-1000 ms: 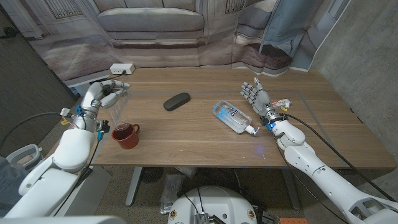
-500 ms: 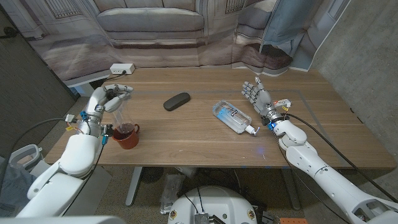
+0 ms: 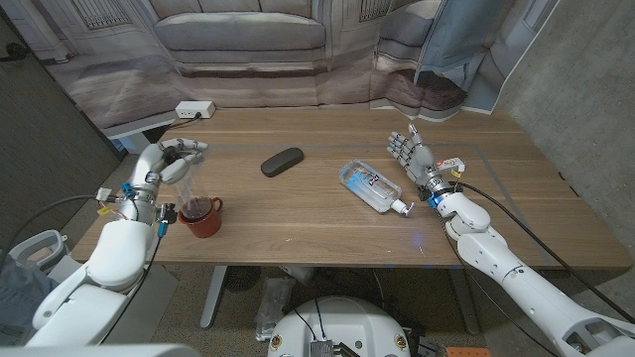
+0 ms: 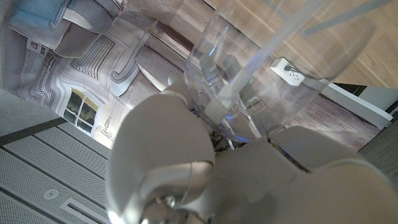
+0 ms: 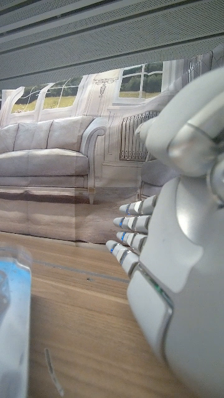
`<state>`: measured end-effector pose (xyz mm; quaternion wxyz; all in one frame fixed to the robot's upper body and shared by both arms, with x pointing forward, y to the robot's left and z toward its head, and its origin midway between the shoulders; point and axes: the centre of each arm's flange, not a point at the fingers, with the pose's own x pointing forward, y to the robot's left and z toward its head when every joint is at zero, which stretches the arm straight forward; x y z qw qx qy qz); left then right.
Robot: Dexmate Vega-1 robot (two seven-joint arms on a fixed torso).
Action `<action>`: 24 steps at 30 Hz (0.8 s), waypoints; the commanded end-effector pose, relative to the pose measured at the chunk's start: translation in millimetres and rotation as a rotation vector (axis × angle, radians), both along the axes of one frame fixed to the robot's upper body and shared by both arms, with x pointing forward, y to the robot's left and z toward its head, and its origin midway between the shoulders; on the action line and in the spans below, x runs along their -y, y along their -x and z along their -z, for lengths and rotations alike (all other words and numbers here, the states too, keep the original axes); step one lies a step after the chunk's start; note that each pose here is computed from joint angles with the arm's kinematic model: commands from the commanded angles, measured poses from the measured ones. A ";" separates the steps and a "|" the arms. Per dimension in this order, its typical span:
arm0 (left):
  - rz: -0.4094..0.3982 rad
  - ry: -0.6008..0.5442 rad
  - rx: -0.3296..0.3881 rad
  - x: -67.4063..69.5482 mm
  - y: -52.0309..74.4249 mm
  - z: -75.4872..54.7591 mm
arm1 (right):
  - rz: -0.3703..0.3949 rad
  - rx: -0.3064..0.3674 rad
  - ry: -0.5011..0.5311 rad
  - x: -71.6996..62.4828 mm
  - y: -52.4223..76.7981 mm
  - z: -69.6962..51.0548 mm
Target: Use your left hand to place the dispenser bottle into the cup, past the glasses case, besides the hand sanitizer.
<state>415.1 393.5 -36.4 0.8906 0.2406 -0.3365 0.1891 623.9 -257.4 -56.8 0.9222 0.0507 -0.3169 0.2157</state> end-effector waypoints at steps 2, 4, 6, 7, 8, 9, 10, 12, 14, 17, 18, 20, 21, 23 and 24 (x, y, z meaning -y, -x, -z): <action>-0.003 -0.015 0.011 -2.9 -0.7 -10.3 | -0.011 -0.014 0.003 -8.6 -6.6 2.8; -0.002 -0.018 0.013 -0.9 -2.2 -11.3 | -0.009 -0.015 -0.001 -8.2 -7.0 2.4; -0.002 -0.021 0.008 0.9 -3.3 -11.2 | -0.006 -0.012 0.001 -6.7 -7.3 1.9; -0.003 -0.020 0.005 1.5 -3.7 -10.8 | -0.005 -0.015 -0.004 -6.0 -7.4 1.7; -0.005 -0.020 0.002 1.9 -3.8 -10.0 | -0.003 -0.014 -0.003 -5.2 -7.5 1.6; -0.006 -0.018 -0.002 2.0 -3.6 -9.1 | -0.002 -0.014 -0.002 -4.4 -7.5 1.6; -0.007 -0.015 -0.005 2.4 -3.1 -7.6 | 0.001 -0.013 -0.001 -3.6 -7.2 1.7; -0.012 -0.010 -0.011 2.7 -1.0 -4.9 | 0.007 -0.016 -0.004 -2.0 -6.6 2.0; -0.019 -0.010 -0.019 2.5 2.7 -2.4 | 0.011 -0.019 -0.007 -0.6 -5.7 1.7; -0.035 -0.017 -0.034 2.0 8.1 0.1 | 0.018 -0.012 -0.003 1.2 -4.1 0.8; -0.035 -0.017 -0.034 2.0 8.1 0.1 | 0.018 -0.012 -0.003 1.2 -4.1 0.8; -0.040 -0.009 -0.033 -1.2 12.2 2.3 | 0.019 -0.013 -0.011 2.2 -3.2 0.9; -0.042 -0.007 -0.032 -2.0 12.9 2.7 | 0.019 -0.011 -0.008 2.1 -3.1 0.9; -0.041 -0.005 -0.032 -3.9 13.3 3.8 | 0.019 -0.008 -0.005 1.2 -3.1 1.3; -0.045 -0.006 -0.033 -4.3 13.2 4.0 | 0.018 -0.011 -0.010 0.7 -3.2 1.5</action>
